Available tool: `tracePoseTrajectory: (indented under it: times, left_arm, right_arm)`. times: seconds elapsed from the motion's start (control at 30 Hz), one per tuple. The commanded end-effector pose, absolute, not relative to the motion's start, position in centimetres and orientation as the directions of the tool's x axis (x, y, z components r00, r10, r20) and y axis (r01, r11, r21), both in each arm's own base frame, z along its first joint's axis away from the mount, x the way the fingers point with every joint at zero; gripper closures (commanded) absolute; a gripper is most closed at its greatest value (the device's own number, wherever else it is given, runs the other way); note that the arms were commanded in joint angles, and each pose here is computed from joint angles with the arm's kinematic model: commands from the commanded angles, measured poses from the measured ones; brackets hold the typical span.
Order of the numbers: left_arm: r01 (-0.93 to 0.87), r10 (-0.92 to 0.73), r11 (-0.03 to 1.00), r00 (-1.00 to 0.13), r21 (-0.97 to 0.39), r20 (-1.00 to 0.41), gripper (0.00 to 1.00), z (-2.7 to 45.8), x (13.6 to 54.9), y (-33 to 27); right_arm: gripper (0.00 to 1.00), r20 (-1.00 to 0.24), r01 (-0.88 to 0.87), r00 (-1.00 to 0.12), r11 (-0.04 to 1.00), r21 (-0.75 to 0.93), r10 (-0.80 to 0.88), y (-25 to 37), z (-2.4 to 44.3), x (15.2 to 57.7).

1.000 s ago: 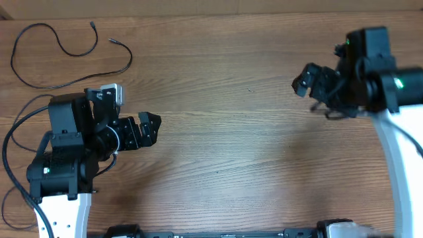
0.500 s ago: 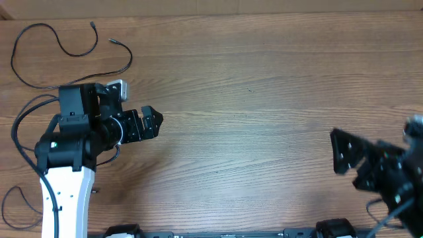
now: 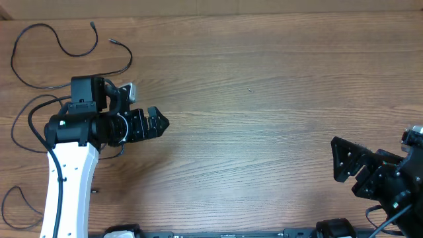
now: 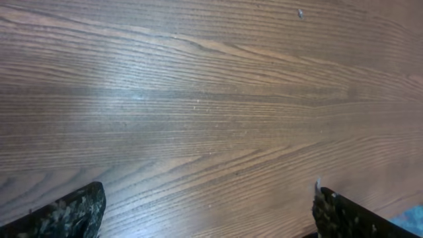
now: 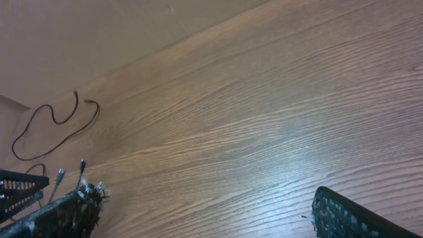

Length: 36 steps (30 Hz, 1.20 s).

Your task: Untangle cables

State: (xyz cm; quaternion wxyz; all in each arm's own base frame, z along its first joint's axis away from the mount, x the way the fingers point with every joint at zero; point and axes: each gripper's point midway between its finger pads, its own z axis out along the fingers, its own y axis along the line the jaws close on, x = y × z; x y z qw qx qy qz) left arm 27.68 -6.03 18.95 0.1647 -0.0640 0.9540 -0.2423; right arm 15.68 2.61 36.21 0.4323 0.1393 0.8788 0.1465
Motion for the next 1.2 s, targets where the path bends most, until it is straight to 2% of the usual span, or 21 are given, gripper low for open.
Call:
tracePoseTrajectory:
  times: [0.0, 0.2, 0.33, 0.37, 0.6, 0.87, 1.17]
  left_arm:
    - [0.024, -0.149, 0.922, -0.899, -0.386, -0.412, 0.0, 21.6, 26.3, -5.2]
    - [0.102, -0.125, 0.944, -0.772, -0.315, -0.624, 0.01, 25.6, 22.1, -5.0]
    - [0.091, -0.167, 0.951, -0.655, -0.296, -0.737, 0.0, 26.1, 18.5, -4.3]
    - [0.108, -0.17, 0.951, -0.597, -0.289, -0.784, 0.0, 26.0, 17.1, -4.3]
    - [0.09, -0.168, 0.97, -0.434, -0.228, -0.885, 0.0, 26.8, 14.6, -3.1]
    - [0.078, -0.168, 0.971, -0.439, -0.224, -0.883, 0.0, 26.5, 14.3, -2.9]
    - [0.054, -0.171, 0.971, -0.529, -0.234, -0.831, 0.0, 24.3, 13.1, -2.9]
  right_arm:
    - [0.0, -0.721, 0.131, -0.586, 0.921, 0.367, 0.37, 2.3, 36.1, 15.7]
    - [0.0, -0.725, 0.133, -0.58, 0.921, 0.365, 0.371, 2.3, 36.2, 15.8]
    - [0.0, -0.738, 0.14, -0.562, 0.922, 0.36, 0.374, 2.0, 36.4, 16.2]
    - [0.0, -0.743, 0.137, -0.554, 0.922, 0.363, 0.375, 2.0, 36.6, 16.3]
    - [0.0, -0.763, 0.123, -0.523, 0.92, 0.373, 0.379, 2.1, 37.5, 16.9]
    - [0.0, -0.763, 0.122, -0.524, 0.92, 0.373, 0.379, 2.1, 37.5, 16.9]
    - [0.0, -0.762, 0.122, -0.524, 0.92, 0.373, 0.379, 2.1, 37.4, 16.8]
